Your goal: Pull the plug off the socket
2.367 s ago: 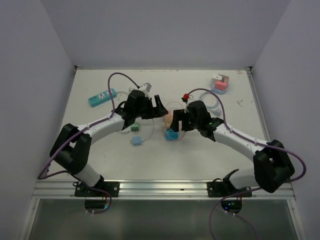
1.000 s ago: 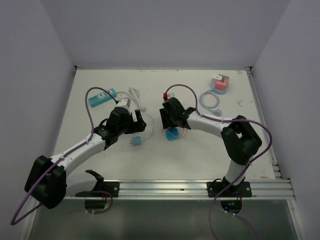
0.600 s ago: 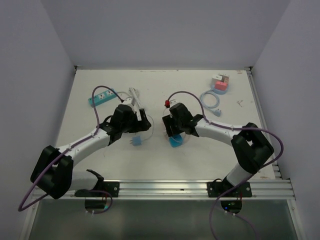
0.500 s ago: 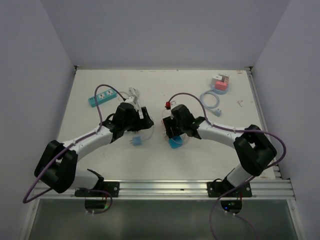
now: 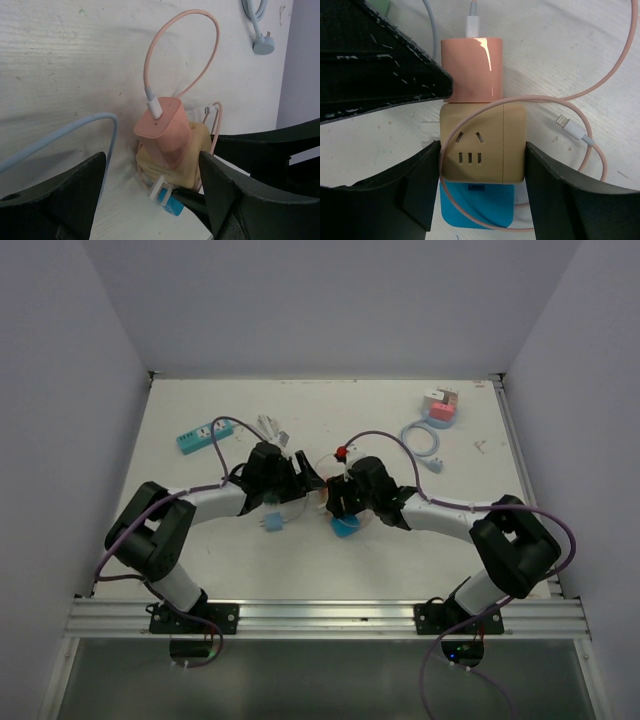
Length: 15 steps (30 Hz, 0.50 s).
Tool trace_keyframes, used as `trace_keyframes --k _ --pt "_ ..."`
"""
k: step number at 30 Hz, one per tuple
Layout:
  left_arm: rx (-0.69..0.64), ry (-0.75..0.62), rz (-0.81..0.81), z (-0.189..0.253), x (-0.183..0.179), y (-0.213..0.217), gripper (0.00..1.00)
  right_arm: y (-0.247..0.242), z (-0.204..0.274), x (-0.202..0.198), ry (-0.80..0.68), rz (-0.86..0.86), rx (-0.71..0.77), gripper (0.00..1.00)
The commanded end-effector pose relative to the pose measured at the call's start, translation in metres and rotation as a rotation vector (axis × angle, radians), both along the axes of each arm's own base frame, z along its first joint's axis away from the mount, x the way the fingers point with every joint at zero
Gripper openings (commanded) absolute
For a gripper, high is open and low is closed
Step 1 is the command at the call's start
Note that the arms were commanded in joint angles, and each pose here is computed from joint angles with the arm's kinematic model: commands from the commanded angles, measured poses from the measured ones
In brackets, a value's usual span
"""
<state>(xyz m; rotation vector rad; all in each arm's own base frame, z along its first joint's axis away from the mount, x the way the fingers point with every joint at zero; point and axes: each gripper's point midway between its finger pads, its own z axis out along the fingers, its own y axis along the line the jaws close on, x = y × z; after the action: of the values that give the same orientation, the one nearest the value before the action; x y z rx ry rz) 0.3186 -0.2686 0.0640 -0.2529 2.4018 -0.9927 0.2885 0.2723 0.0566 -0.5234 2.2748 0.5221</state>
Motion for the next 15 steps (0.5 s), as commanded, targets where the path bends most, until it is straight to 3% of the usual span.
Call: trace_keyframes --k 1,11,15 --pt "-0.138 -0.064 -0.004 0.032 0.019 -0.021 0.78 0.017 0.024 0.007 -0.058 0.011 0.135 0.00" --pt "-0.171 -0.039 0.016 0.020 0.023 -0.025 0.73 0.021 0.019 0.006 -0.033 0.022 0.182 0.00" --pt "-0.187 -0.026 0.030 0.012 0.022 -0.025 0.66 0.024 0.020 0.004 -0.030 0.039 0.194 0.00"
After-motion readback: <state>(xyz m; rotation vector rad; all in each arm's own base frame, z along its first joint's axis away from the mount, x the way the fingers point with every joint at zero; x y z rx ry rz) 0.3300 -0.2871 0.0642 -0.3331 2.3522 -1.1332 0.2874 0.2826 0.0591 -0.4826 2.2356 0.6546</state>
